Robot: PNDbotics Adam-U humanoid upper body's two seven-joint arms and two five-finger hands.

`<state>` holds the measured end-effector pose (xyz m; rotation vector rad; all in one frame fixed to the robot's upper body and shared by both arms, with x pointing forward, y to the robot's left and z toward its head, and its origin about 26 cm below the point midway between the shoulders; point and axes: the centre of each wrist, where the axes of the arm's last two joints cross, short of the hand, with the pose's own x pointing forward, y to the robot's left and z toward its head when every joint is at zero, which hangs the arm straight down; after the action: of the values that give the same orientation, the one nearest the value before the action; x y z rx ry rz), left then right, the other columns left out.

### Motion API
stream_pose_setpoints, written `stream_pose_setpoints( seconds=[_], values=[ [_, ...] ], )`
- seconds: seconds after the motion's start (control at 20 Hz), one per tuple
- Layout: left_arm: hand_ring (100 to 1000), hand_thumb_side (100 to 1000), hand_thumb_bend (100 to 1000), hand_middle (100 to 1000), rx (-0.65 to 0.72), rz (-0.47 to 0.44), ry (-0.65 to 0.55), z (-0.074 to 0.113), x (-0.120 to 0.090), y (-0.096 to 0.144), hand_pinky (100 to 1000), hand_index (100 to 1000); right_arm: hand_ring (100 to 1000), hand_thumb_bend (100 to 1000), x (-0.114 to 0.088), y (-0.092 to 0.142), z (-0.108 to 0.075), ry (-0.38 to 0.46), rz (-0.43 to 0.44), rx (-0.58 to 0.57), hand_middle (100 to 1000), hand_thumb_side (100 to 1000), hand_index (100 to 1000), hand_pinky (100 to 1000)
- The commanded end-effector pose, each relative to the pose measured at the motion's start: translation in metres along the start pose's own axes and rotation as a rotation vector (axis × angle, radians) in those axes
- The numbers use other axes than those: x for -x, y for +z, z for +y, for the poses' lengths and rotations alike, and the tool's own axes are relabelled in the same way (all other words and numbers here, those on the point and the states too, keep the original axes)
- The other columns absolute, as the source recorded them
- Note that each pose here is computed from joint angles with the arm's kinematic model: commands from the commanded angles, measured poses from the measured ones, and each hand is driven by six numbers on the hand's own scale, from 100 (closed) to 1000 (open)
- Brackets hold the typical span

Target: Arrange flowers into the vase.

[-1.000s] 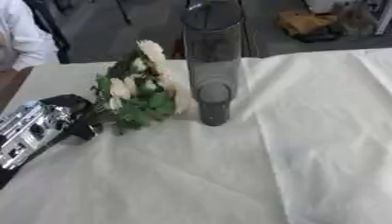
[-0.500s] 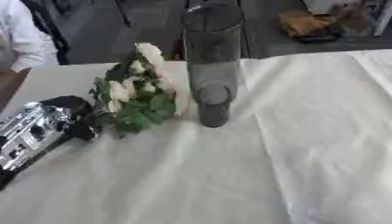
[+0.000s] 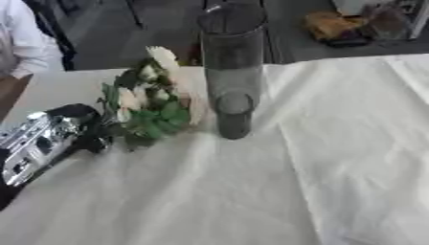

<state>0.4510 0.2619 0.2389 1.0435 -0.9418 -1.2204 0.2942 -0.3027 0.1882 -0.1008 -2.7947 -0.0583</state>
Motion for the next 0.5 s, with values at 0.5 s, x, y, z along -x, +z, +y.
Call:
stream_pose_setpoints(
  seconds=[0.5],
  values=[
    [157,217,100,321,-0.063,0.021,-0.049,-0.0043,0.0036,-0.0044,100,471,862,100,-0.0040,-0.0065,0.0007,-0.004,-0.026,-0.008,631,1000,924,858]
  ],
)
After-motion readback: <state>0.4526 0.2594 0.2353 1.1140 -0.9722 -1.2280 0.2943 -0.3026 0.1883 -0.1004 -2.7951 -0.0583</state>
